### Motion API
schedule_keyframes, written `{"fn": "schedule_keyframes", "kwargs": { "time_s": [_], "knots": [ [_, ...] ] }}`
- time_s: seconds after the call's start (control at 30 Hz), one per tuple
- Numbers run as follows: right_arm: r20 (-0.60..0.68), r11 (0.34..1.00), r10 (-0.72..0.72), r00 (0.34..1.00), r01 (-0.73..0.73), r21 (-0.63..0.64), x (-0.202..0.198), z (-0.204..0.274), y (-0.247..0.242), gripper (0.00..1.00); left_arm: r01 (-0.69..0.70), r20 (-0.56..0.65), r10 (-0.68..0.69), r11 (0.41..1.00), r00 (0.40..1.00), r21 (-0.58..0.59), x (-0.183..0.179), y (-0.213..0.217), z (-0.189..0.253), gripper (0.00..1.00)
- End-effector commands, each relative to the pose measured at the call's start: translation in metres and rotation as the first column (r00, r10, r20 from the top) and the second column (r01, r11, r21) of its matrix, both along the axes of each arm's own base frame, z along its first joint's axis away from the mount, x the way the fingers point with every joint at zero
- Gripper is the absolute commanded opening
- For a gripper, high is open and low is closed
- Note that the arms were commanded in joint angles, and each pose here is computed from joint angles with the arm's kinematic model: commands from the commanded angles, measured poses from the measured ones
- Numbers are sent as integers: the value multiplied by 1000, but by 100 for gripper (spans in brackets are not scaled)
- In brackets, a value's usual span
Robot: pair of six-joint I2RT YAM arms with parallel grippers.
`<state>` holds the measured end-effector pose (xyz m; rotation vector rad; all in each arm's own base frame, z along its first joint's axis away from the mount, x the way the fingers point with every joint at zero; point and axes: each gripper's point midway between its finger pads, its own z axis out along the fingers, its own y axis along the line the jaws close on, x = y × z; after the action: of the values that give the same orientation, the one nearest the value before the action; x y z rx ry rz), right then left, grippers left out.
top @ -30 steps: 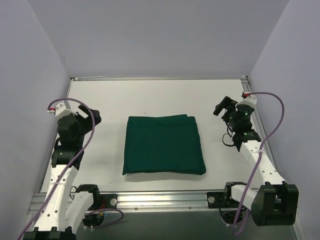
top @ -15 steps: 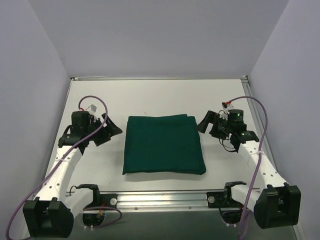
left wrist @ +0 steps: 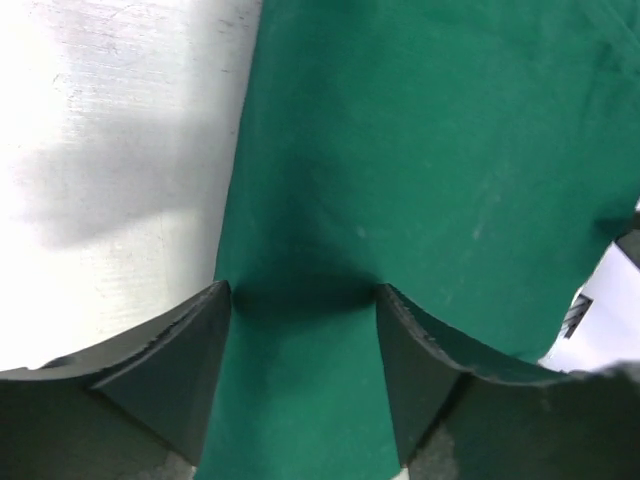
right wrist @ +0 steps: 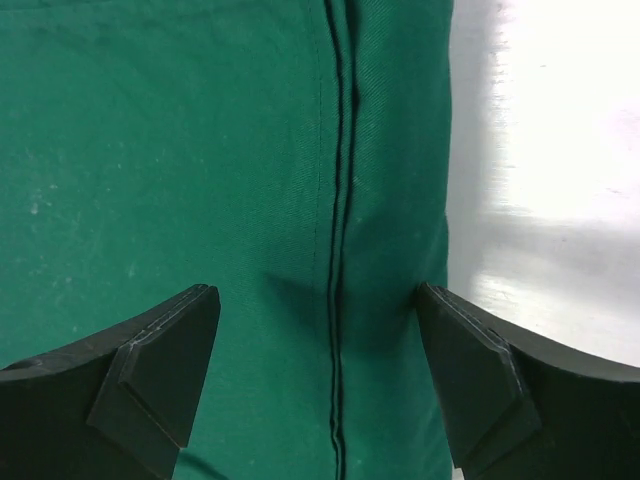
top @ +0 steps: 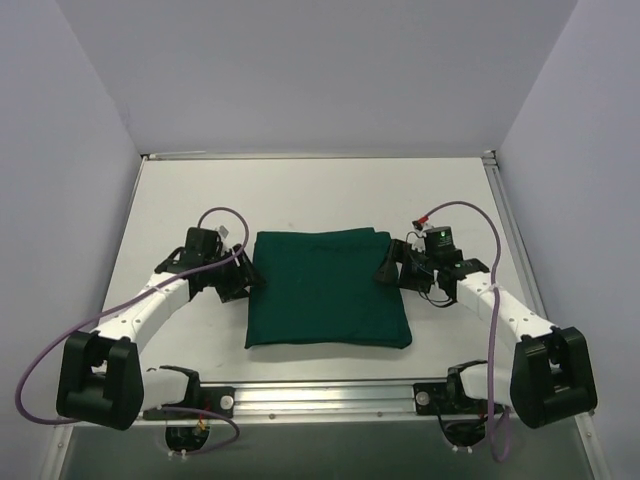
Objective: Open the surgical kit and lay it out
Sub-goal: Move the surgical kit at the center of the board.
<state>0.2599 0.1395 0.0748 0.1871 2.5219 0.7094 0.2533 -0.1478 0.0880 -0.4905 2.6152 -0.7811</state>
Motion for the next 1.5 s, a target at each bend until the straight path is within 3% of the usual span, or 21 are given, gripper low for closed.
{"fn": "schedule_keyframes", "kwargs": {
  "time_s": [0.0,0.17,0.27,0.3,0.33,0.4,0.47,0.6,0.9,1.0,1.2,1.27,1.3,1.33,1.37,1.43,1.47],
  "knots": [
    [7,1000,-21,1000,21,-13,4,-7,1,79,-30,80,31,999,996,-14,24,-5,6,67],
    [-1,999,-21,1000,21,-29,6,-14,3,72,-11,43,12,1000,999,-19,32,-12,-7,56],
    [-16,999,-15,1000,15,-37,6,-21,4,61,2,30,-1,1000,1000,-29,38,-20,-13,44],
    [5,1000,-12,1000,12,-28,13,-20,8,48,10,39,-9,999,999,-37,42,-23,-13,39],
    [4,1000,-12,1000,12,-26,15,-22,9,42,10,23,-9,999,1000,-42,45,-26,-17,28],
    [-5,1000,-11,1000,11,-23,20,-26,12,27,24,19,-22,998,1000,-63,50,-32,-17,18],
    [5,1000,-13,1000,13,-22,29,-22,15,21,31,26,-29,997,999,-72,62,-37,-13,8],
    [12,999,-22,1000,23,-43,53,-19,18,18,40,39,-37,997,999,-68,86,-44,-6,2],
    [22,998,19,1000,-18,-62,126,-19,39,16,44,11,-44,998,999,-44,154,-50,-12,2],
    [-3,996,40,999,-40,-74,144,-21,45,13,39,-37,-41,998,998,-45,162,-46,-16,2],
    [-59,994,61,996,-66,-85,161,-27,47,16,43,-118,-46,999,992,-26,167,-35,-30,2],
    [-67,995,69,995,-74,-70,156,-25,50,21,34,-147,-35,999,989,-8,167,-23,-28,16],
    [-76,996,61,995,-66,-63,153,-25,50,32,33,-150,-33,999,988,2,167,-19,-28,22],
    [-79,996,61,995,-66,-59,151,-23,50,42,22,-156,-20,1000,987,11,166,-13,-27,40],
    [-68,996,64,996,-68,-55,149,-15,50,55,20,-167,-17,1000,986,18,163,-9,-23,50],
    [-52,996,50,997,-54,-68,147,-5,46,71,24,-130,-16,998,991,56,164,2,-11,65],
    [-29,997,51,998,-53,-64,144,9,45,83,24,-121,-14,996,993,82,162,7,-6,72]
  ]
}}
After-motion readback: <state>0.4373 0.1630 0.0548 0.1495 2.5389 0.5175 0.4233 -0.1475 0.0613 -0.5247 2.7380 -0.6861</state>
